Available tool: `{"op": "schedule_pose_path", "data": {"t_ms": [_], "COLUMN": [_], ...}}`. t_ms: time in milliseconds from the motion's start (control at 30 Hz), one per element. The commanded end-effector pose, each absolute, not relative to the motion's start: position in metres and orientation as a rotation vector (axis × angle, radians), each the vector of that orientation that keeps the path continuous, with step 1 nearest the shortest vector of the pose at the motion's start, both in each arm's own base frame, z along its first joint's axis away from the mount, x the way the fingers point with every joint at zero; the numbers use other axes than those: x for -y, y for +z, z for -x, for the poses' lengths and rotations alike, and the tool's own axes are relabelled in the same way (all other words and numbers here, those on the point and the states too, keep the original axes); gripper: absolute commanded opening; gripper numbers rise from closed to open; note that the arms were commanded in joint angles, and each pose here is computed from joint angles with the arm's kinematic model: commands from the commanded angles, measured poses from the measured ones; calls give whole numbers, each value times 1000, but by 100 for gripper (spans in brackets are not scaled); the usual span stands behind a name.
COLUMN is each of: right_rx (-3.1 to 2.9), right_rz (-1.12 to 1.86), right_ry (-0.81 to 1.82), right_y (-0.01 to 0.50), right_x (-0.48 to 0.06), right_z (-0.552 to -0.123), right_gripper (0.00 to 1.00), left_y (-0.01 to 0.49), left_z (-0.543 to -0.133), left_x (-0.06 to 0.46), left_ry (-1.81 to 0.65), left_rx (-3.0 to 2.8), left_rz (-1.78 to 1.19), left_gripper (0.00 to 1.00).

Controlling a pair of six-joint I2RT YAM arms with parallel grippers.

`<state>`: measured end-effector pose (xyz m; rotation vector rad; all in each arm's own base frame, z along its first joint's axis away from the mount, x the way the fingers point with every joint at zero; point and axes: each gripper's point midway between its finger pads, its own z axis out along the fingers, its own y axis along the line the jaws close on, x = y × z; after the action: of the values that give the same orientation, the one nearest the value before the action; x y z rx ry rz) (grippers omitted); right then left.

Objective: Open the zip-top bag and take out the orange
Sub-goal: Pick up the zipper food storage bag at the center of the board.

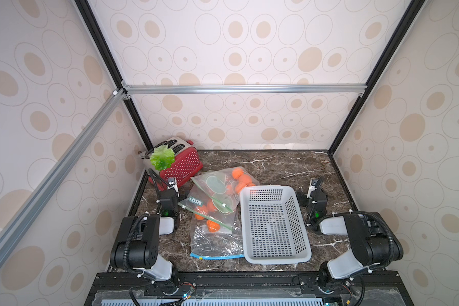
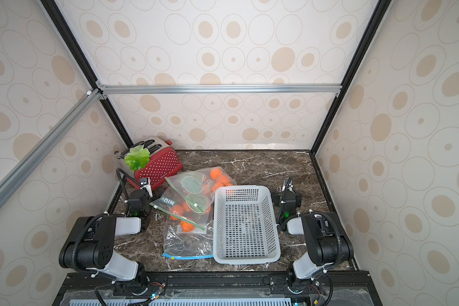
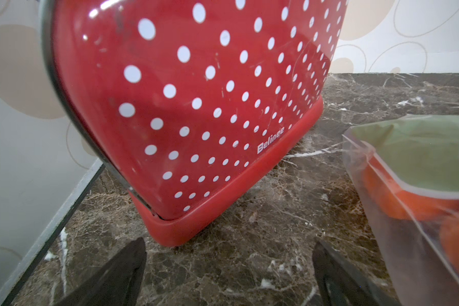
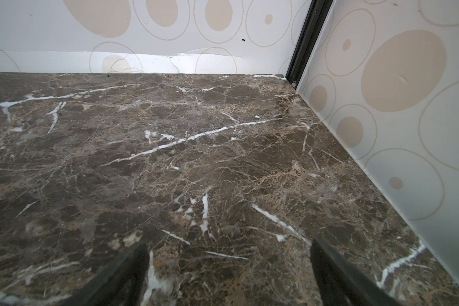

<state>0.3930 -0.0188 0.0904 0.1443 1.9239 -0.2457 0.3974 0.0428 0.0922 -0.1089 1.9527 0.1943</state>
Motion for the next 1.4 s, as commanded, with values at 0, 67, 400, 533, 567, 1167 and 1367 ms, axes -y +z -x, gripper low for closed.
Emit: {"op": "schedule_pose_path", "data": {"t_ms": [0, 67, 400, 533, 567, 1167, 1367], "right_rx": [-1928, -1925, -1882, -1863, -1862, -1864, -1878], "right_rz": [-146, -145, -216, -79, -14, 1087, 1201], "right_ry": [-224, -225, -135, 167, 255, 937, 914], "right_y": [90, 90, 180, 217, 225, 232, 210], "right_x": [18, 18, 14, -38, -57, -301, -322], "right_z": [-393, -393, -375, -367, -365, -240, -233], "right_gripper": [99, 99, 88, 78, 77, 60, 60], "left_y": [97, 97, 190, 216, 221, 299, 278], "left_z": [-400, -399, -362, -337, -328, -231, -217], "left_x": [-45, -46, -76, -87, -86, 35, 35], "left_ry": [204, 208, 249, 122, 65, -390, -385], "left_rx": [-1937, -1934, -1836, -1698, -1684, -2051, -2009], "left_rz": [111, 120, 443, 719, 798, 116, 110], "left_gripper": [99, 99, 99, 99, 99, 94, 93]}}
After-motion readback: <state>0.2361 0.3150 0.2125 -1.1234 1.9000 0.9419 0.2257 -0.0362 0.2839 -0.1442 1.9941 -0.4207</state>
